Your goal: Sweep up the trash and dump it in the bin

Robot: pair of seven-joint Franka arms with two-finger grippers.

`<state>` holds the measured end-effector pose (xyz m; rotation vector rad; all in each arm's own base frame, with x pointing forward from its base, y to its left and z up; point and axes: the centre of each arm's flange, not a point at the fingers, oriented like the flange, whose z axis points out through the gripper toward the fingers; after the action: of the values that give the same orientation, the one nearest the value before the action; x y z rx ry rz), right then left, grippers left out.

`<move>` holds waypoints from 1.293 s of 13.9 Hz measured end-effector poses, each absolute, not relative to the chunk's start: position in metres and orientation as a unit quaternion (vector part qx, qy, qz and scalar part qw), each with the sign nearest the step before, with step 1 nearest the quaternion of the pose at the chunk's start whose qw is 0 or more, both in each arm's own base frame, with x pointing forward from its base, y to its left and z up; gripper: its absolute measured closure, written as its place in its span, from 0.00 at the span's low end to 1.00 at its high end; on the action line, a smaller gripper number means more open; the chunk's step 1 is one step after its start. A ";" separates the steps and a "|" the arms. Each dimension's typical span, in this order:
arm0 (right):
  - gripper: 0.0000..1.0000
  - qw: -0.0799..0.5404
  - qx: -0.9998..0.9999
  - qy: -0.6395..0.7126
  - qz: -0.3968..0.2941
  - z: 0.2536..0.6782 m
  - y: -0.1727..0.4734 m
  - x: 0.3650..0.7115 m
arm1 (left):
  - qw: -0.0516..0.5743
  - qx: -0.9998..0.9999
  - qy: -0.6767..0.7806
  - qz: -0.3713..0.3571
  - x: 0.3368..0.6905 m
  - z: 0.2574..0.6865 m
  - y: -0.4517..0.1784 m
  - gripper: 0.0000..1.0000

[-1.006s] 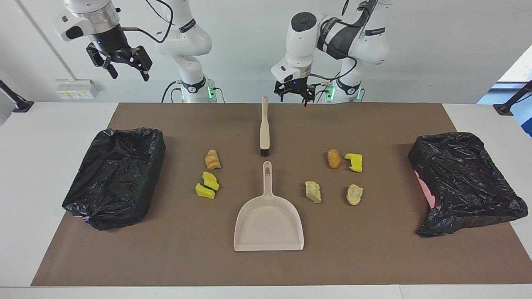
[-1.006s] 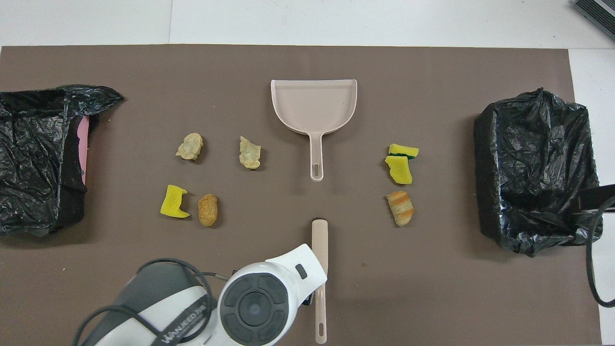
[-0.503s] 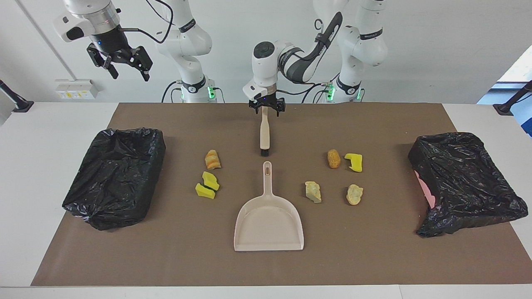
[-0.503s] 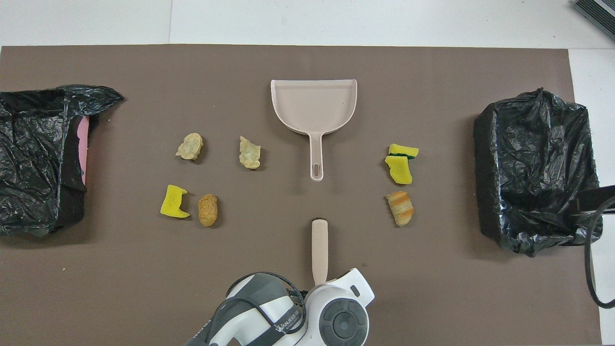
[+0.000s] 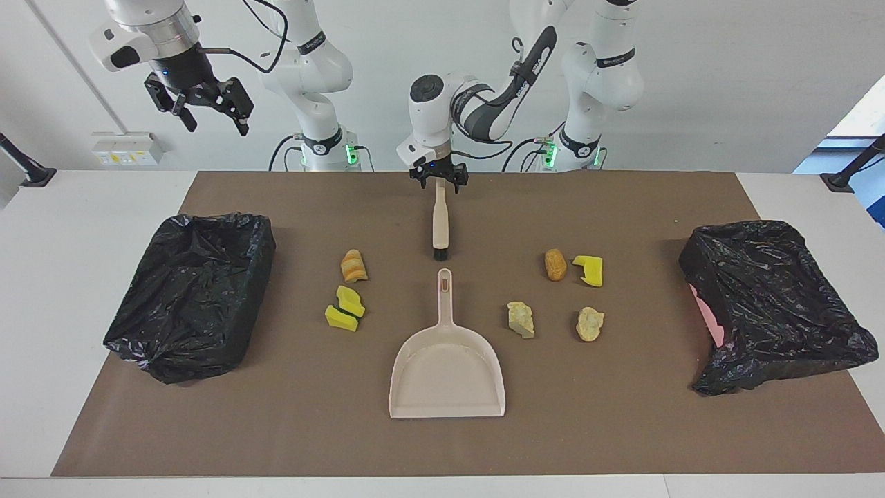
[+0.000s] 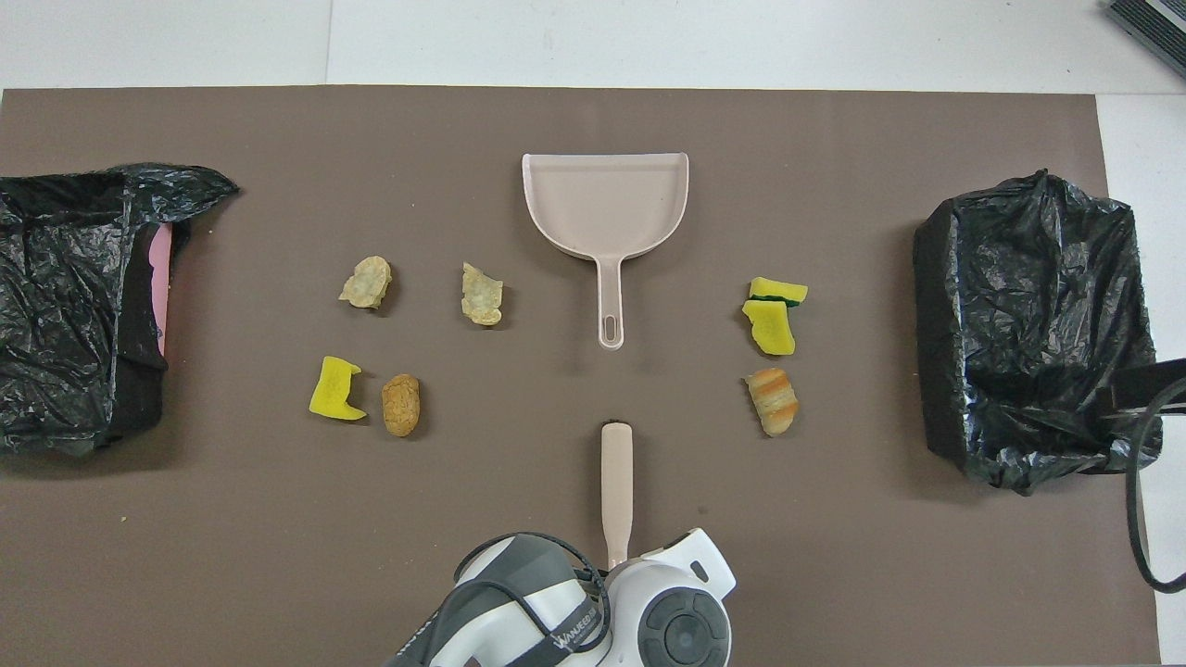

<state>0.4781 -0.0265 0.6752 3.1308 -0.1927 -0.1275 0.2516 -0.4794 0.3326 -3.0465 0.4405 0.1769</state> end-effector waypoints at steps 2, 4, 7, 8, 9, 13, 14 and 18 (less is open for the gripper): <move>0.00 0.001 0.997 -0.061 -0.042 0.674 -0.026 0.478 | 0.033 -0.988 0.141 0.060 0.251 0.336 -0.478 0.42; 0.00 0.003 0.997 -0.060 -0.045 0.672 -0.025 0.478 | 0.037 -0.988 0.137 0.063 0.252 0.343 -0.476 0.67; 0.00 0.012 0.998 -0.046 -0.047 0.664 -0.011 0.489 | 0.049 -0.988 0.125 0.074 0.260 0.363 -0.464 0.73; 0.00 0.014 0.998 -0.037 -0.041 0.659 -0.001 0.496 | 0.055 -0.988 0.118 0.080 0.266 0.373 -0.458 0.73; 0.00 0.015 0.999 -0.026 -0.034 0.651 0.012 0.506 | 0.059 -0.989 0.109 0.085 0.273 0.386 -0.449 0.73; 0.00 0.028 0.999 0.029 -0.034 0.611 0.073 0.544 | 0.064 -0.992 0.043 0.096 0.322 0.425 -0.391 0.73; 0.00 0.032 0.998 0.036 -0.042 0.598 0.090 0.554 | 0.067 -0.993 0.017 0.096 0.343 0.427 -0.370 0.73; 0.00 0.033 0.999 0.001 -0.033 0.532 0.140 0.607 | 0.091 -0.991 -0.068 0.074 0.420 0.430 -0.282 0.73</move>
<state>0.6069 0.1404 0.5317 3.0738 0.0024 -0.1022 0.4203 -0.2816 0.4301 -2.9451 -0.2006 0.2187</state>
